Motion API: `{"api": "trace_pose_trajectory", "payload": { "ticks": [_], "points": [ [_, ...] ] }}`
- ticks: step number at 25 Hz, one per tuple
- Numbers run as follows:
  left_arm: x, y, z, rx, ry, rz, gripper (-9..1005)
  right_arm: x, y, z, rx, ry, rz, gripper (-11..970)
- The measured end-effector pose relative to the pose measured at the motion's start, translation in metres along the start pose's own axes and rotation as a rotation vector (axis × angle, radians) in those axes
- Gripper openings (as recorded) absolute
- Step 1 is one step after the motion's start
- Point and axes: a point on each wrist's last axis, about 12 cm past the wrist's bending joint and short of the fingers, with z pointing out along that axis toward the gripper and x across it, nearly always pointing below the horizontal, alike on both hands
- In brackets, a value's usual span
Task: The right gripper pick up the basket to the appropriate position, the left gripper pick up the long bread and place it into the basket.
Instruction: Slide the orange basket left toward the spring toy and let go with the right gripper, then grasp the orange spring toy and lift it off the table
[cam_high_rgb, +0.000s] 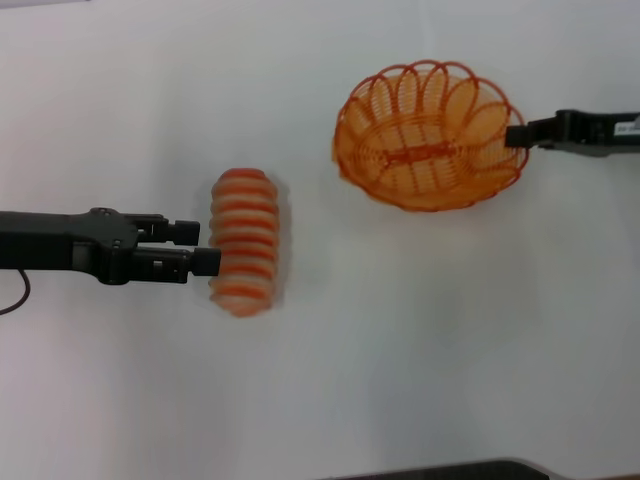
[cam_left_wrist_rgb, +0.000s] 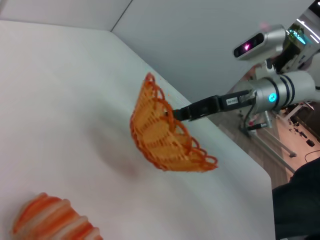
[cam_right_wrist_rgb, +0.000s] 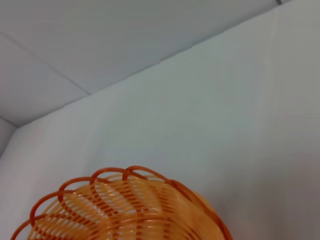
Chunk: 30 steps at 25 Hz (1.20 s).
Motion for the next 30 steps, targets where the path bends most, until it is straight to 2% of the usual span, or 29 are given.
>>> {"api": "trace_pose_trajectory", "payload": {
  "ticks": [7, 15, 19, 20, 22, 23, 26, 27, 28, 30],
  "points": [
    [0.000, 0.000, 0.000, -0.001, 0.004, 0.001, 779, 0.017, -0.005, 0.017, 0.007, -0.011, 0.072, 94],
    [0.003, 0.000, -0.001, -0.004, 0.003, -0.007, 779, 0.022, -0.004, 0.022, -0.019, -0.016, 0.066, 116],
    [0.004, 0.000, 0.000, -0.004, 0.003, -0.007, 780, 0.023, -0.011, 0.012, -0.008, -0.075, 0.044, 294],
    [0.004, 0.000, 0.000, -0.004, 0.003, -0.007, 780, 0.022, -0.019, 0.001, 0.006, -0.152, 0.027, 339],
    [0.004, 0.000, 0.000, -0.004, 0.003, -0.006, 780, 0.020, -0.025, -0.012, 0.005, -0.251, -0.020, 423],
    [0.004, 0.000, 0.000, -0.004, 0.003, -0.005, 780, 0.020, -0.025, -0.012, 0.005, -0.251, -0.020, 464],
    [0.004, 0.000, -0.001, -0.006, 0.001, -0.005, 780, 0.021, -0.022, -0.032, -0.057, -0.405, -0.167, 590],
    [0.004, 0.000, -0.001, -0.007, 0.000, -0.005, 780, 0.025, -0.011, -0.042, -0.138, -0.462, -0.329, 608],
    [0.003, 0.001, -0.001, -0.008, -0.001, -0.005, 780, 0.025, -0.011, -0.042, -0.138, -0.462, -0.329, 626],
    [0.003, 0.001, -0.002, -0.009, -0.002, -0.005, 780, 0.029, -0.002, -0.050, -0.211, -0.474, -0.478, 644]
  ]
}}
